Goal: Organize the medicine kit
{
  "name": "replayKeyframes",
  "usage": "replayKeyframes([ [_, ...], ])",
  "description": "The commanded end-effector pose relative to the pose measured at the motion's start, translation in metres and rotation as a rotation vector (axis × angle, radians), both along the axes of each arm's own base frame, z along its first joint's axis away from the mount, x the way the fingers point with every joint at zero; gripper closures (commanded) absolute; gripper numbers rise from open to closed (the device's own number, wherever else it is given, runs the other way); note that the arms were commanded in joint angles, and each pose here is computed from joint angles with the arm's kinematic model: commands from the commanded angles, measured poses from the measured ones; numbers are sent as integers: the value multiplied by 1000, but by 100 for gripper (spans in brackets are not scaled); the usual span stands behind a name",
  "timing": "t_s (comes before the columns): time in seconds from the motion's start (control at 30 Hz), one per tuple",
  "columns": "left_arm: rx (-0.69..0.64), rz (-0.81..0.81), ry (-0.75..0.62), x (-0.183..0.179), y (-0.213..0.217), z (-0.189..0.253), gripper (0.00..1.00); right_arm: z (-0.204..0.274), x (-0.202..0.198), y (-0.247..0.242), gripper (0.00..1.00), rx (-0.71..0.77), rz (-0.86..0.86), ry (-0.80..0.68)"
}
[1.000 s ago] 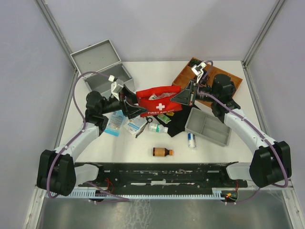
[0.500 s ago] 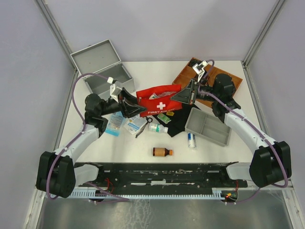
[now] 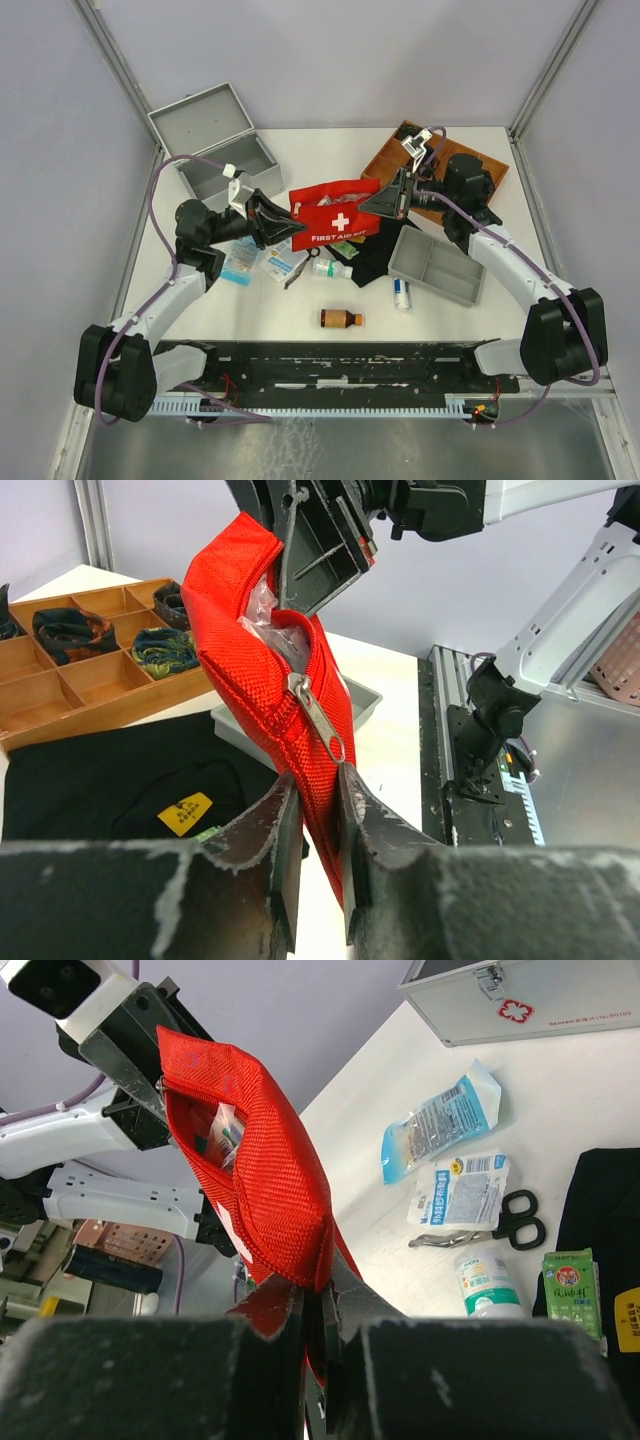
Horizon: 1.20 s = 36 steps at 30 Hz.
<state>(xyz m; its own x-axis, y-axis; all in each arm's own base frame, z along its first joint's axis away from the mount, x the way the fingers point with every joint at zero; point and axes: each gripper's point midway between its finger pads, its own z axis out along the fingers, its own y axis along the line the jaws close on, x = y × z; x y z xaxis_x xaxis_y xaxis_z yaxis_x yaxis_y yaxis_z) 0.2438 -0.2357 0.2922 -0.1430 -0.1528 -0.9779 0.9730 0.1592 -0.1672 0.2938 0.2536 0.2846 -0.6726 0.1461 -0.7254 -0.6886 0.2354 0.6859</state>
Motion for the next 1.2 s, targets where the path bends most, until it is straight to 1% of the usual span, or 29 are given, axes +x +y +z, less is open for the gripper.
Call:
replayKeyframes([
  [0.0, -10, -27, -79, -10, 0, 13, 78, 19, 9, -3, 88, -10, -21, -111],
  [0.03, -11, -24, -72, -9, 0, 12, 80, 18, 10, -3, 84, -19, -26, -113],
  [0.13, -11, -1, -50, -5, 0, 11, 94, 16, 13, -5, 70, -59, -42, -127],
  [0.17, -10, 14, -44, -2, 1, 10, 97, 14, 15, -6, 65, -78, -54, -126],
  [0.23, -5, 63, -40, 5, 3, 9, 97, 11, 20, -10, 56, -139, -64, -145],
  [0.33, 9, 132, -43, 15, 7, 7, 97, 6, 23, -17, 47, -236, -84, -138],
  [0.37, 14, 155, -44, 18, 8, 7, 97, 8, 27, -21, 43, -265, -105, -156],
  [0.43, 20, 191, -43, 23, 10, 6, 97, 6, 29, -28, 35, -320, -145, -143],
  [0.5, 32, 220, -38, 30, 12, 3, 97, 10, 28, -33, 25, -349, -161, -162],
  [0.6, 62, 259, -33, 37, 13, -3, 97, 23, 26, -38, 18, -385, -187, -213],
  [0.67, 74, 271, -39, 39, 12, -6, 97, 27, 22, -34, 19, -404, -185, -249],
  [0.8, 117, 297, -55, 43, 6, -11, 97, 27, 6, -6, 24, -432, -113, -301],
  [0.87, 129, 301, -55, 43, 1, -14, 97, 28, -4, 13, 28, -419, -55, -313],
  [1.0, 141, 306, -49, 44, -4, -19, 97, 33, -20, 48, 36, -342, 43, -318],
  [1.17, 151, 278, -58, 39, -14, -23, 97, 29, -26, 78, 43, -326, 112, -299],
])
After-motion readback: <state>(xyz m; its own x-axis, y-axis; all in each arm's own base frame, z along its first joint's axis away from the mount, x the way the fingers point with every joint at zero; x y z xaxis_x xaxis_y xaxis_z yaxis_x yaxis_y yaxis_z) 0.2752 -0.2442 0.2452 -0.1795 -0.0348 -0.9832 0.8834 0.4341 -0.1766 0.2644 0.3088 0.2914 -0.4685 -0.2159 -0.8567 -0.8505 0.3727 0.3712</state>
